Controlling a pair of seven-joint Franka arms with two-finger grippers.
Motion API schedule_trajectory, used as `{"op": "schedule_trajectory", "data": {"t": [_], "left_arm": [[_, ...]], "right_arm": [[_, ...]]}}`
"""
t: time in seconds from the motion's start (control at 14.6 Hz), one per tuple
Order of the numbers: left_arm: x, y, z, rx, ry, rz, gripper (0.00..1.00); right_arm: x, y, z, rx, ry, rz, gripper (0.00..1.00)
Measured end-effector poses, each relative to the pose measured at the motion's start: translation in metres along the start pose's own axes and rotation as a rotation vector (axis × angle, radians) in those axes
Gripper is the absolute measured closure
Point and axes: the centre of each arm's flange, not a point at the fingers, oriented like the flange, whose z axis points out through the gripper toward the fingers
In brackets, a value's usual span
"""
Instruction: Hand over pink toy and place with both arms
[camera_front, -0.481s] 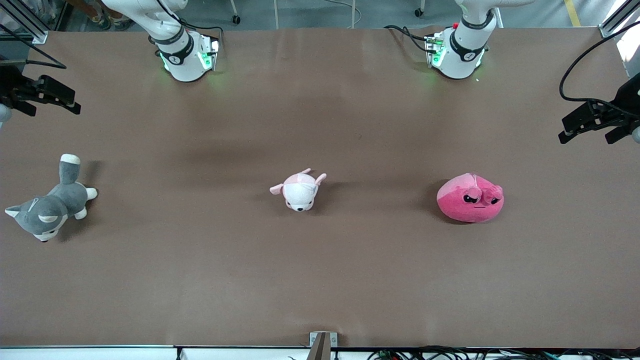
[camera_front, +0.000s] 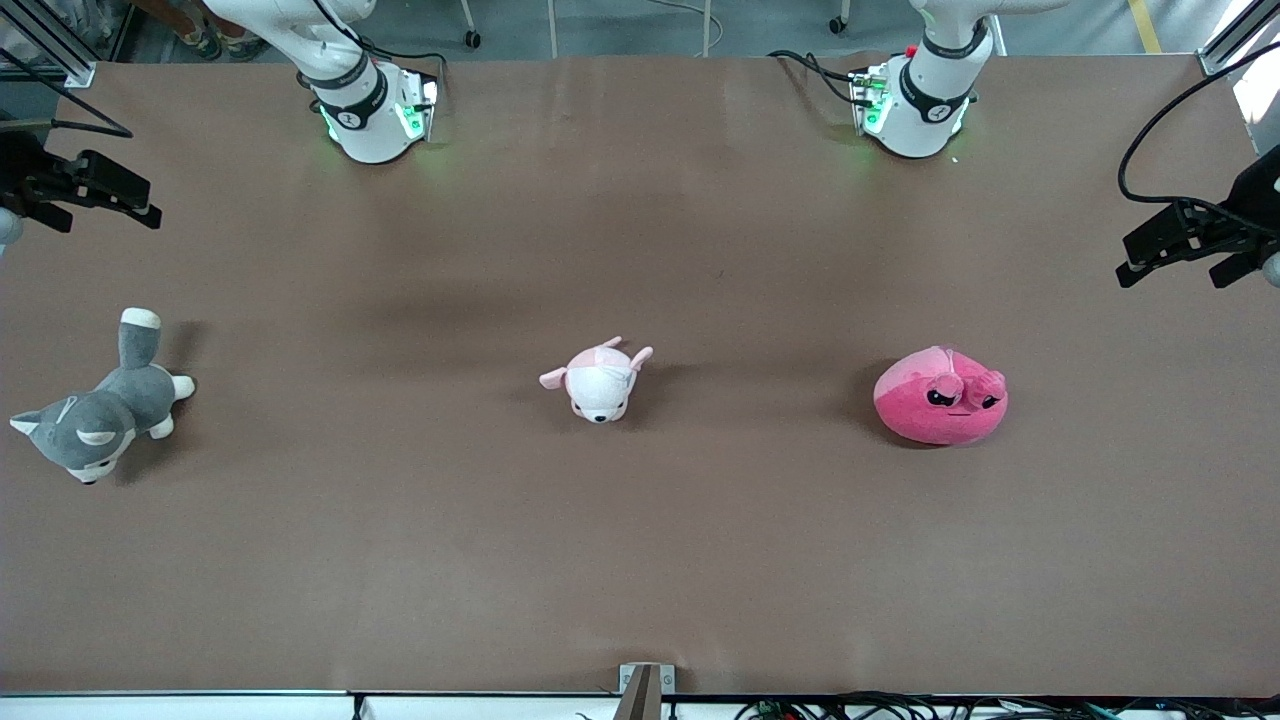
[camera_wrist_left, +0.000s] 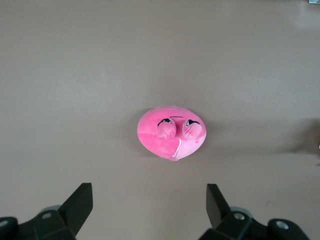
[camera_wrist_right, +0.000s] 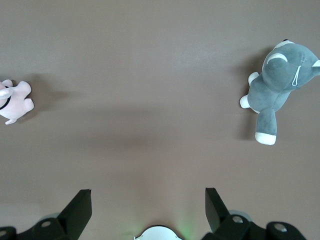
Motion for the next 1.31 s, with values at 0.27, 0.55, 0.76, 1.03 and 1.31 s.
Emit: {"op": "schedule_trajectory", "data": {"t": [0.27,0.55,0.76,1.03,1.31], "left_arm": [[0.006,0.002,0.015,-0.001,-0.028,0.003,0.00],[0.021,0.008,0.055,-0.002,-0.096,0.014,0.00],[0.029,0.001,0.085,-0.002,-0.149,0.003,0.00],[0.042,-0.009,0.156,-0.003,-0.268,-0.014,0.00],[0.056,-0.005,0.220,0.000,-0.322,-0.039,0.00]], "right_arm": [[0.000,0.000,0.000,0.000,0.000,0.000,0.00],[0.000,0.000,0.000,0.000,0.000,0.001,0.00],[0.000,0.000,0.000,-0.001,0.000,0.001,0.00],[0.000,0.001,0.000,-0.001,0.000,0.001,0.00],[0.000,0.001,0.000,-0.001,-0.001,0.001,0.00]]}}
